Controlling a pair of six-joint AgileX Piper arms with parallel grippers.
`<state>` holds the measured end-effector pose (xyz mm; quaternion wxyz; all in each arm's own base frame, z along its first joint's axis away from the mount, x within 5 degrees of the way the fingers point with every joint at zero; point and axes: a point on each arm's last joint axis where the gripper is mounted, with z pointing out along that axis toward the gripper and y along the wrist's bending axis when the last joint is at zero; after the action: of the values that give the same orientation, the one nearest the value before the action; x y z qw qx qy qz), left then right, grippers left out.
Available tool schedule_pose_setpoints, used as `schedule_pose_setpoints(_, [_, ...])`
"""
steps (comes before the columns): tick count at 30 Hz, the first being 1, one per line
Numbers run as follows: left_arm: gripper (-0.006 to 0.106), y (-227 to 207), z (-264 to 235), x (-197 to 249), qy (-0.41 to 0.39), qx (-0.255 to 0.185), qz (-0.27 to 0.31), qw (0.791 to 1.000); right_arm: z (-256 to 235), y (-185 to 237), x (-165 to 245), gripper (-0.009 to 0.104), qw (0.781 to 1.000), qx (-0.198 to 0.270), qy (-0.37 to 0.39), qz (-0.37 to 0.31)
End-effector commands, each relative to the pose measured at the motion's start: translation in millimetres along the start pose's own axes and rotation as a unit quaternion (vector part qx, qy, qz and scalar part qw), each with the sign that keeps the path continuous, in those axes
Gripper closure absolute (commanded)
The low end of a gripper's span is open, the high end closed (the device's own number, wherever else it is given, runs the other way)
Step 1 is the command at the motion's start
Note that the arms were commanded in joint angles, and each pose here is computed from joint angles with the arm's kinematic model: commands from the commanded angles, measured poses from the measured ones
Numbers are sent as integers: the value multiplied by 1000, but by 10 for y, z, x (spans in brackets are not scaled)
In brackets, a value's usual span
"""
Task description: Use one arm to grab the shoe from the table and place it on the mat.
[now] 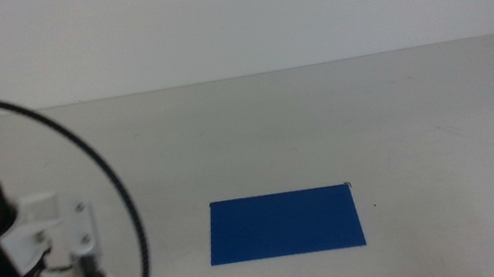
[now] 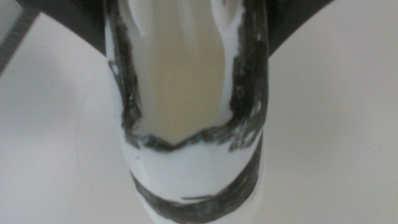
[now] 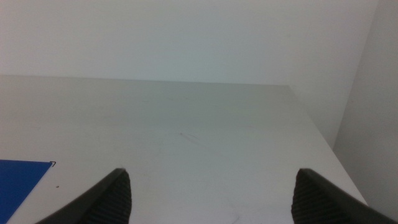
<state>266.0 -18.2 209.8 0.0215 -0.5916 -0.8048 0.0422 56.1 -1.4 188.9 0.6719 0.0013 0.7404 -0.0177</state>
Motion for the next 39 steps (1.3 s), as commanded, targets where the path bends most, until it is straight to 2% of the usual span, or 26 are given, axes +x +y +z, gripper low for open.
schedule_pose_setpoints(1, [64,-7,-225,-142,-20,-27,0,999,-27,-9,-114,29,998,6,-55,-10])
schedule_pose_setpoints(7, [64,104,-312,-511,-22,-31,21,999,-27,-9,-114,29,998,6,-55,-10])
schedule_pose_setpoints(13, [64,174,-313,-1065,-18,-26,83,996,-27,-9,-114,29,998,6,-55,-10])
schedule_pose_setpoints(28, [64,156,-252,-2304,-49,-48,165,984,-27,-9,-114,29,998,6,-55,-10])
schedule_pose_setpoints(34, [64,63,-187,-2583,-43,-43,190,980,-27,-9,-114,29,998,6,-55,-10])
schedule_pose_setpoints(39, [64,-9,-210,-2694,-56,-55,203,976,-27,-9,-114,29,998,6,-55,-10])
